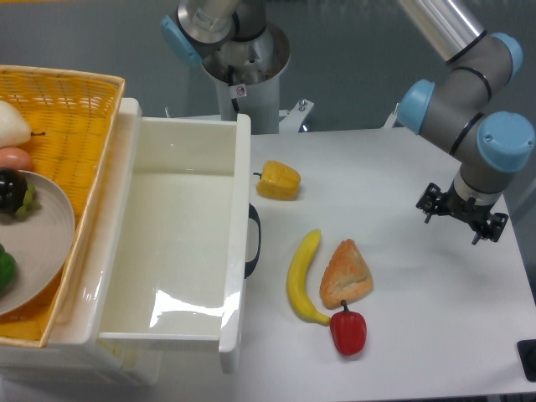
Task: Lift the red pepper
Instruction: 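Start moving the open gripper from its raised pose toward the red pepper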
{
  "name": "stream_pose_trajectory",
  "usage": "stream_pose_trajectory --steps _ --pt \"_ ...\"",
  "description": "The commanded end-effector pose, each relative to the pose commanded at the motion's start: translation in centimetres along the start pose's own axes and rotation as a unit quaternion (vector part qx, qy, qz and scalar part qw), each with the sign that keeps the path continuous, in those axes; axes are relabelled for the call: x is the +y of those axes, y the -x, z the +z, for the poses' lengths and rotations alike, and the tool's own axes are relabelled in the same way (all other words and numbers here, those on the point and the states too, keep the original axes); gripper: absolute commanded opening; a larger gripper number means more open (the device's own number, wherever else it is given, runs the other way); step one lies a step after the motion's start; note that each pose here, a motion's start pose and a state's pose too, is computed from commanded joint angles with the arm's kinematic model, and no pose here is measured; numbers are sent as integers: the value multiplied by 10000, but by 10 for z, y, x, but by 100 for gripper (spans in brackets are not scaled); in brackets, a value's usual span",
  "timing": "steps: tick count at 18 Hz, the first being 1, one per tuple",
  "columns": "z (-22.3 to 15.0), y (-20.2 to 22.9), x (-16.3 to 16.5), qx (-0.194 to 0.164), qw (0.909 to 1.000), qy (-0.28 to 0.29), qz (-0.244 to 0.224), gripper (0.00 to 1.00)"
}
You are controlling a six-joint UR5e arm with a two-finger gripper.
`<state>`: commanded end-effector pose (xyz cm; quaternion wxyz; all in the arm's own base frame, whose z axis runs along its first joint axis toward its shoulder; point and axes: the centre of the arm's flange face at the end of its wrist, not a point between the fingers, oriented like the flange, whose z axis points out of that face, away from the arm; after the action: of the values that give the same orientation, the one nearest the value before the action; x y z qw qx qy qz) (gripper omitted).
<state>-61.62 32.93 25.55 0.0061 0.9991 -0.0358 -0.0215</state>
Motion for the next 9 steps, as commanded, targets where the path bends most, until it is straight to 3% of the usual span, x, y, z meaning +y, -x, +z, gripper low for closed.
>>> stream_pose_trajectory --steps 7,9 --pt "4 -4 1 56 9999 -33 -106 100" --pt "3 -6 1 69 9987 -44 -510 100"
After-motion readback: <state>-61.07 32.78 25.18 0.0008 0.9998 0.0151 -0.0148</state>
